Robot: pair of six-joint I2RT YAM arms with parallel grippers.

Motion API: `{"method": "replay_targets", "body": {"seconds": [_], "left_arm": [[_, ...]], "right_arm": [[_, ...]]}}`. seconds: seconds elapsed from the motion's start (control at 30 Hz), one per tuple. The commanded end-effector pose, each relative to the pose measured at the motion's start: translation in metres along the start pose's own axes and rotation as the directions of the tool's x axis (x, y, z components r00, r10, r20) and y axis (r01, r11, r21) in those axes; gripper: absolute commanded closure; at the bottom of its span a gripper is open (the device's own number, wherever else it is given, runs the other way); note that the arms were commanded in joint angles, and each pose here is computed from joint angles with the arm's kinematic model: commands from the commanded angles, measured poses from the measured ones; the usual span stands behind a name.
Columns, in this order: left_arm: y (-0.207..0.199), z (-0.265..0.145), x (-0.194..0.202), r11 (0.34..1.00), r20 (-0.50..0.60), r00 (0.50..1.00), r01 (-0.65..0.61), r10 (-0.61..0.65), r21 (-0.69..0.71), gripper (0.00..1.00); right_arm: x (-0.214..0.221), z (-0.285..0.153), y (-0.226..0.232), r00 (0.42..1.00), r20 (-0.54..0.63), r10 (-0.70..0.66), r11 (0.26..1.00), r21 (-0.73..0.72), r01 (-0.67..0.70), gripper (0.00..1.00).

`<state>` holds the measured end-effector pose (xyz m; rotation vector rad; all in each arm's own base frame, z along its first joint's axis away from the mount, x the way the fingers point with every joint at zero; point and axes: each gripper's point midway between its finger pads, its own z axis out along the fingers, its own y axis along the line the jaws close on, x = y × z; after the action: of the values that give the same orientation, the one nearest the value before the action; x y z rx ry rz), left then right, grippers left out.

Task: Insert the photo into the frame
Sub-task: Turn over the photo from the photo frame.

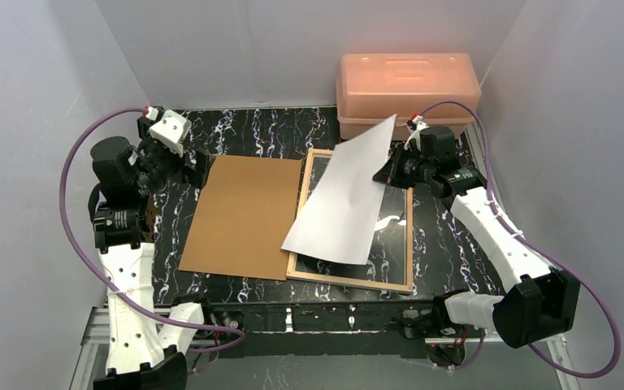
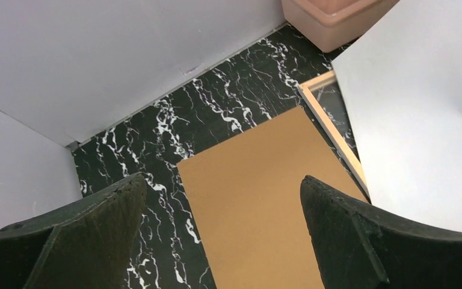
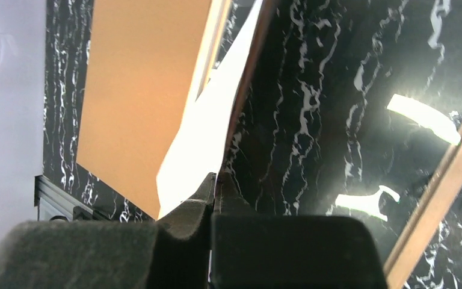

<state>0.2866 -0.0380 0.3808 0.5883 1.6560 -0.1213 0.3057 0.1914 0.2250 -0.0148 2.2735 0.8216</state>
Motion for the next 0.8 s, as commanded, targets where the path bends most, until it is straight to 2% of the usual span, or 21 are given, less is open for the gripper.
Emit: {"method": "replay_targets", "body": {"seconds": [0.0,0.4,0.57,0.77], "left_arm": [[-0.018,-0.001,0.018,0.997,-0.045,0.999,0.024,-0.021,0.077,0.02],[-0.05,-0.001,0.07,0.968,-0.211,0.974,0.124,-0.077,0.219,0.02],[-0.058,-0.001,0.089,0.952,-0.282,0.954,0.178,-0.105,0.249,0.02],[-0.064,0.0,0.103,0.944,-0.314,0.943,0.199,-0.11,0.265,0.03]], "right_arm": [[0.004,-0.016,-0.006,1.0,-0.008,0.006,1.0,0.005,-0.005,0.99],[0.034,-0.01,-0.044,0.981,-0.158,-0.116,0.985,0.11,0.134,0.99],[0.036,-0.005,-0.049,0.976,-0.174,-0.134,0.981,0.114,0.156,0.99],[0.036,0.004,-0.05,0.976,-0.171,-0.137,0.983,0.096,0.155,0.99]]}}
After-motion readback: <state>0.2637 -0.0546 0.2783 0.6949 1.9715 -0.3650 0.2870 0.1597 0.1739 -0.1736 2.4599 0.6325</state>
